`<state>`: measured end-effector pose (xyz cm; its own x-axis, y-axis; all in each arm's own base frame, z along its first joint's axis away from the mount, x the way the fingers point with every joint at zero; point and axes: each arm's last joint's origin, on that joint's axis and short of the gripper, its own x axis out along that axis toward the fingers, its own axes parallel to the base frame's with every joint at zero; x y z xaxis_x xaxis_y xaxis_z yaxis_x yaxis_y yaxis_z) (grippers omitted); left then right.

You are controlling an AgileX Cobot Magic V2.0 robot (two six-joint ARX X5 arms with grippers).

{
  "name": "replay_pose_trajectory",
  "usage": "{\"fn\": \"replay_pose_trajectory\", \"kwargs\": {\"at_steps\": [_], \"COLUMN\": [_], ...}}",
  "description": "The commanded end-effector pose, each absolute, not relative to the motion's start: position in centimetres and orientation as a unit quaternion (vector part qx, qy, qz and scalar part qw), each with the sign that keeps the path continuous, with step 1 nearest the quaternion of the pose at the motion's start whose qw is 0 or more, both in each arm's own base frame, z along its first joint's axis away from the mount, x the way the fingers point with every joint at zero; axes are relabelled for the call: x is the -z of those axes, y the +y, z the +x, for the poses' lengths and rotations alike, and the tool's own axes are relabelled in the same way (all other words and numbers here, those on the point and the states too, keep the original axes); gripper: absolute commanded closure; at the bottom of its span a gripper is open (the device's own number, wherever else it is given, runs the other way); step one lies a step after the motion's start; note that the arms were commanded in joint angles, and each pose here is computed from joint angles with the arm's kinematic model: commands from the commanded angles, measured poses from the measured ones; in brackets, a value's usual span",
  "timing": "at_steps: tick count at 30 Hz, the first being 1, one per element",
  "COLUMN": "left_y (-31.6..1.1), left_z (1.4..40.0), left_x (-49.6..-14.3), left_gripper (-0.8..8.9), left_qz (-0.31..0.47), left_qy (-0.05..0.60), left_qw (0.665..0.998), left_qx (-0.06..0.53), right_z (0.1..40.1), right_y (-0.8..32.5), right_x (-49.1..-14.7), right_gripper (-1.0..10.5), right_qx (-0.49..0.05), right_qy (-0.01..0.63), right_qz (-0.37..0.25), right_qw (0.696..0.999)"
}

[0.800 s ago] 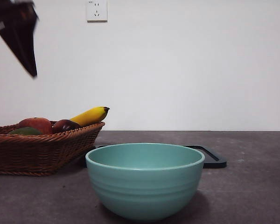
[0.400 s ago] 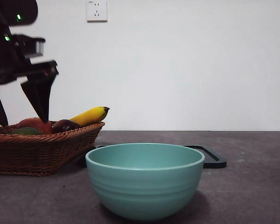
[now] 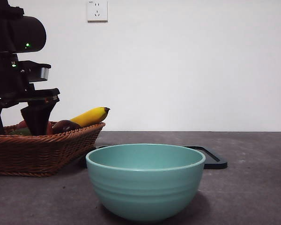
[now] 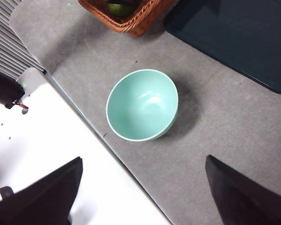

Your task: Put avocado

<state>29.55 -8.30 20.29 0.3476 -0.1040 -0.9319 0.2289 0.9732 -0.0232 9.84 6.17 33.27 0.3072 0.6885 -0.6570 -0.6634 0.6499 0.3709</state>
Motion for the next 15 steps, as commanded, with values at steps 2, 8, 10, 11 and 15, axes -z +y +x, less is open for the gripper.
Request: {"fn": "replay_pose_trajectory", "kwargs": {"at_steps": [2,8,10,11,15], "left_y": [-8.7,-8.7,-8.7,-8.7,-8.7], "left_z": [30.1,30.1,30.0,29.9,29.3], "left_x": [-20.2,-20.2,-20.4,-20.6,-22.2], "left_gripper": [4.85,6.72,6.71,6.71,6.71], "left_qz": [0.061,0.061,0.061,0.06,0.046], "left_qy": [0.56,0.561,0.559,0.557,0.538], "left_qw": [0.819,0.819,0.82,0.821,0.832], "left_qx": [0.108,0.108,0.109,0.11,0.126], "right_z": [9.9,9.9,9.9,9.9,9.9], "right_y": [6.3,6.3,6.3,6.3,6.3], "right_x": [-33.9,-33.9,-33.9,-33.9,-33.9], "right_gripper": [5.3,5.3,5.3,5.3,5.3], "right_qx": [-0.423,-0.423,-0.423,-0.423,-0.423], "right_qy": [0.403,0.403,0.403,0.403,0.403], "right_qz": [0.012,0.012,0.012,0.012,0.011], "right_qw": [0.812,0.812,0.812,0.812,0.812]}}
